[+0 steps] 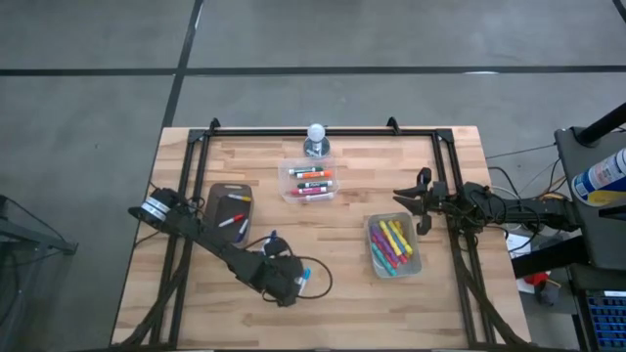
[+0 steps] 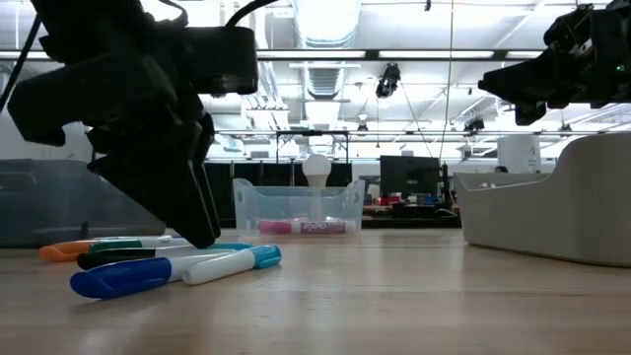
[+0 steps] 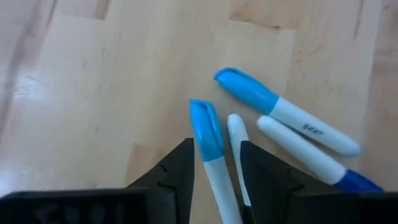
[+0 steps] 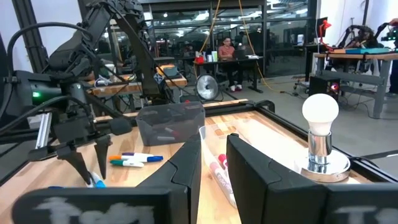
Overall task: Pick & Place Markers
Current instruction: Put the black mini marker into the transparent black bin
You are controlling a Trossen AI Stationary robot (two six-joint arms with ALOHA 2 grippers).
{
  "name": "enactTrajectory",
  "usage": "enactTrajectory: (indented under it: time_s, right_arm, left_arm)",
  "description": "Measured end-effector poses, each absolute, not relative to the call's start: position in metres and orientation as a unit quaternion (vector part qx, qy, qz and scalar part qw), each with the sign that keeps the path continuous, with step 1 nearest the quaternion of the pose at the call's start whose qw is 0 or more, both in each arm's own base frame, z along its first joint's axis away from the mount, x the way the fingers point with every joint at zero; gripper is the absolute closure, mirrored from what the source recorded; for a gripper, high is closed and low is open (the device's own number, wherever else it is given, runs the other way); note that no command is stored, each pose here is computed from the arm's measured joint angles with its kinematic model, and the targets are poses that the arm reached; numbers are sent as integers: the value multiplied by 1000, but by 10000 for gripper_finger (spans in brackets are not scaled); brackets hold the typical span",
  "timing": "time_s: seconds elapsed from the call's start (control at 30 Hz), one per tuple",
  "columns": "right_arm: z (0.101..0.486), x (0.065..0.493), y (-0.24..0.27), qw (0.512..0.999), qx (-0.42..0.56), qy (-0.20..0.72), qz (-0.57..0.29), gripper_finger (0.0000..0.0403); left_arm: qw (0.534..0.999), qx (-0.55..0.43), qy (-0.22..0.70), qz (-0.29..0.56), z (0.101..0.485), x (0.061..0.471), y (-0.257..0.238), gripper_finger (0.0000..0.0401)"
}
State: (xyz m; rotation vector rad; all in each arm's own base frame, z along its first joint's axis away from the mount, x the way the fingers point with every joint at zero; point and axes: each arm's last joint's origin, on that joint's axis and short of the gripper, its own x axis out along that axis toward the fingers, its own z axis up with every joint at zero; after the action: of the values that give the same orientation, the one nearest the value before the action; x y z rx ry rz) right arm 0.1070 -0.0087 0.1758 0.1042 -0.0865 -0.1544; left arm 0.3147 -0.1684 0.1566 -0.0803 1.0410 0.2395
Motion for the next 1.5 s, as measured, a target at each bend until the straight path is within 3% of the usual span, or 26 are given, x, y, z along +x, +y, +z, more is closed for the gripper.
enactTrajectory:
  time_s: [0.37,1.27,1.5]
  right_arm:
    - [176,107,-9,995,53,-43,-77,335]
    - [176,107,-9,995,52,-43,-77,335]
    - [176,107,-9,995,52,-43,-77,335]
  left_arm:
    - [856,-14,497,141,151,312,-159,273]
    - [846,-28,525,83,147,311,-160,273]
    - [816,-30,572,80,151,306,-160,273]
